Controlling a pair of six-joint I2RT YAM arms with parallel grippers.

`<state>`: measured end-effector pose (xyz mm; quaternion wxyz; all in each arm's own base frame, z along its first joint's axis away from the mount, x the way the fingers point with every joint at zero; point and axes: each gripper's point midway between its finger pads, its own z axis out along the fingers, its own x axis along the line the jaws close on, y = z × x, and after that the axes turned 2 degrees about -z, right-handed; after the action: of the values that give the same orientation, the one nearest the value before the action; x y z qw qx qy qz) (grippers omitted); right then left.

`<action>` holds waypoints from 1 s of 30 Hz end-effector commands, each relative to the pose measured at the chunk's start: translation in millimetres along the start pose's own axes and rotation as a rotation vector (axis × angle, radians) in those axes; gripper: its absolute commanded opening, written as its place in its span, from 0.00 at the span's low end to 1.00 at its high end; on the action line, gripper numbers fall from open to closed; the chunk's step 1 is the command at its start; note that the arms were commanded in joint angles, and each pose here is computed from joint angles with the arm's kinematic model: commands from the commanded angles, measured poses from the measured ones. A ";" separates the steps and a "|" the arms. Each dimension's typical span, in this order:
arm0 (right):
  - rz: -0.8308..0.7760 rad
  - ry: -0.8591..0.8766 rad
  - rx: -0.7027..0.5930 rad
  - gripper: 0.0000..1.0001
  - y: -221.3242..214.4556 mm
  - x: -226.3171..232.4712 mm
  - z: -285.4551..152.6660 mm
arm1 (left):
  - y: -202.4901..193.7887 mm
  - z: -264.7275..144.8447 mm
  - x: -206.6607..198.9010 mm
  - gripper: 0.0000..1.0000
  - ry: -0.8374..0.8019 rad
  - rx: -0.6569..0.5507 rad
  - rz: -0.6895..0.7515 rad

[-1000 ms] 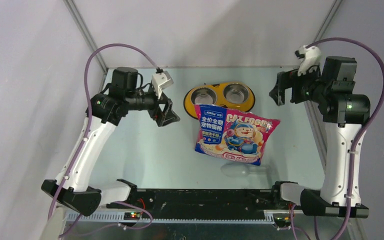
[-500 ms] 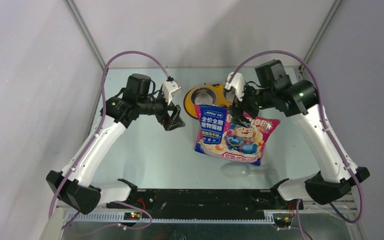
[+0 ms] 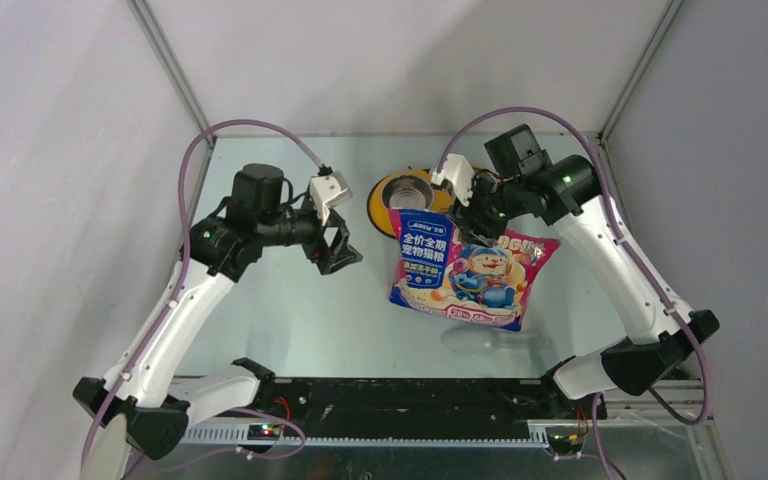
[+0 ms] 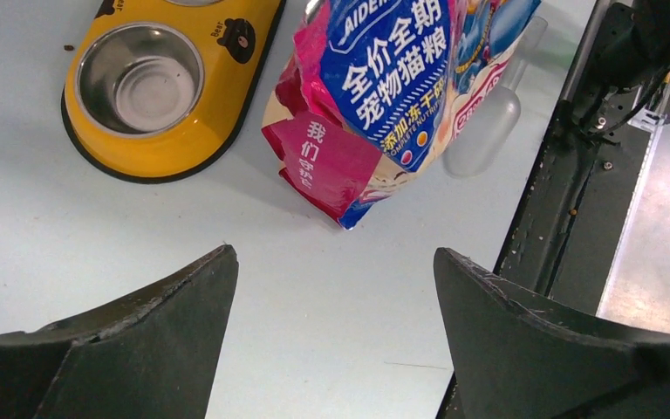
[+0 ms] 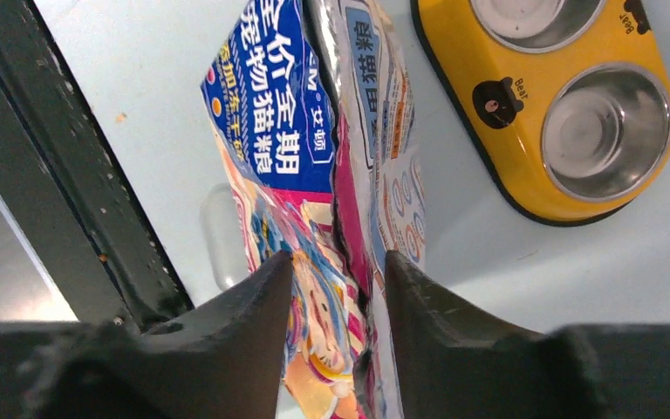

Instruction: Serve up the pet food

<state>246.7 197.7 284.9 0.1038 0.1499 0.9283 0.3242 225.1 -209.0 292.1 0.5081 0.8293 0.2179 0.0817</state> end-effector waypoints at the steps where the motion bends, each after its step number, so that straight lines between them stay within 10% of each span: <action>1: -0.018 0.004 0.040 0.41 -6.1 0.3 5.8 | -9.7 -6.3 -2.7 0.90 0.018 0.006 0.060; 6: -0.055 0.073 0.035 0.01 1.2 23.2 -2.6 | -72.5 -24.1 17.5 0.92 0.119 0.277 0.155; 19: -0.054 0.229 -0.171 0.00 130.7 72.5 36.6 | -59.5 -66.7 -22.1 0.94 0.089 0.081 0.042; 30: 0.286 0.271 -0.310 0.00 195.9 18.4 74.2 | -87.3 -67.9 -13.0 0.86 0.260 0.008 -0.086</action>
<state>269.3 371.8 282.6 -0.0601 0.2131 0.9023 0.3698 162.3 -127.2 247.1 0.4671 0.8204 0.2856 0.1650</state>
